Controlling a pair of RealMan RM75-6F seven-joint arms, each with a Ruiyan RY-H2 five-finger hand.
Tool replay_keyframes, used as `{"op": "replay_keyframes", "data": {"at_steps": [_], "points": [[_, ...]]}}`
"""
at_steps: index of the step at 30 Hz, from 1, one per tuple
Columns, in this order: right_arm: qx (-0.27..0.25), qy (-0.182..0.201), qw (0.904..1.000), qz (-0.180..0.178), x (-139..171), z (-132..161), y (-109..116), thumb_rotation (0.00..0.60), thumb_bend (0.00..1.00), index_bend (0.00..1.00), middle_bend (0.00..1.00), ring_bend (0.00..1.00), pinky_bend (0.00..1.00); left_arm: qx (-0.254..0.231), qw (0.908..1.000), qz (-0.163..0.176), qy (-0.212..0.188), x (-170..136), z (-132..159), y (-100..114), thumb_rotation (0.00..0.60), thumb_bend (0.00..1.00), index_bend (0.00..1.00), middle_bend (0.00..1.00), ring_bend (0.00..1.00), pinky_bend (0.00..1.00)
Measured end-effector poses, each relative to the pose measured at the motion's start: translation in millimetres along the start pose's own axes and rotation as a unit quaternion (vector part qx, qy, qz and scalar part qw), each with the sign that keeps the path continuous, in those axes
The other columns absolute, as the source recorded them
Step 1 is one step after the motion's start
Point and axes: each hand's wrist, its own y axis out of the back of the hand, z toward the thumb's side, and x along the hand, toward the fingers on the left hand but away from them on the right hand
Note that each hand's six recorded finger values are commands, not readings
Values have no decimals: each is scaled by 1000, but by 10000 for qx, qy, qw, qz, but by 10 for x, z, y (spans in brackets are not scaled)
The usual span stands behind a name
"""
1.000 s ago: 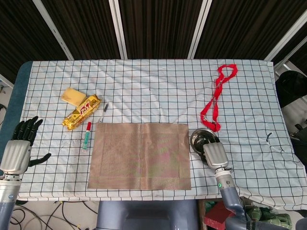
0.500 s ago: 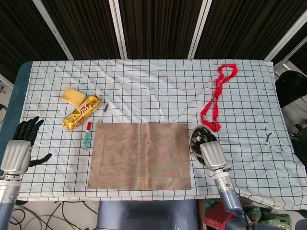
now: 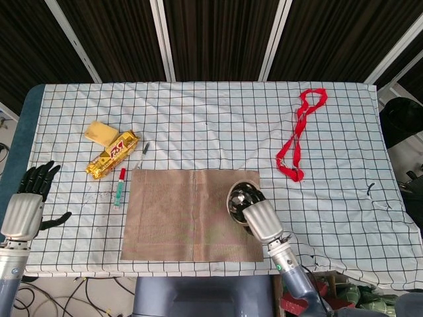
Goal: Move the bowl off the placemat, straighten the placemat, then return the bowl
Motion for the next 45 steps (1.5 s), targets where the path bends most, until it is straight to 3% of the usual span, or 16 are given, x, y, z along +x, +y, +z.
{"op": "replay_keyframes", "data": {"at_steps": [9, 11, 16, 19, 24, 33, 45], "points": [[281, 432, 9983, 263, -243, 690, -223, 600, 430, 760, 476, 245, 261, -84, 9999, -84, 2, 16, -1, -40, 600, 48, 26, 0, 0, 0], [369, 457, 9978, 307, -303, 791, -268, 600, 377, 688, 403, 226, 252, -109, 9999, -88, 15, 22, -9, -38, 600, 48, 26, 0, 0, 0], [598, 412, 9965, 410, -366, 854, -330, 600, 242, 377, 175, 134, 214, -142, 9998, -121, 34, 35, -20, -44, 600, 48, 25, 0, 0, 0], [720, 367, 9957, 444, -364, 863, -329, 600, 200, 281, 129, 113, 209, -125, 9998, -148, 18, 36, -12, -55, 600, 48, 25, 0, 0, 0], [732, 266, 9961, 413, -312, 847, -252, 600, 178, 218, 98, 94, 206, -110, 9998, -137, 1, 28, 0, -57, 600, 48, 25, 0, 0, 0], [844, -128, 9960, 251, -94, 435, -27, 600, 177, 201, 76, 69, 194, -62, 10000, -37, -31, -1, 14, -23, 600, 48, 25, 0, 0, 0], [769, -1177, 9899, -170, 534, -830, 516, 600, 114, 29, 12, 21, 187, 331, 9994, -56, -39, -64, 14, -29, 600, 44, 0, 0, 0, 0]]}}
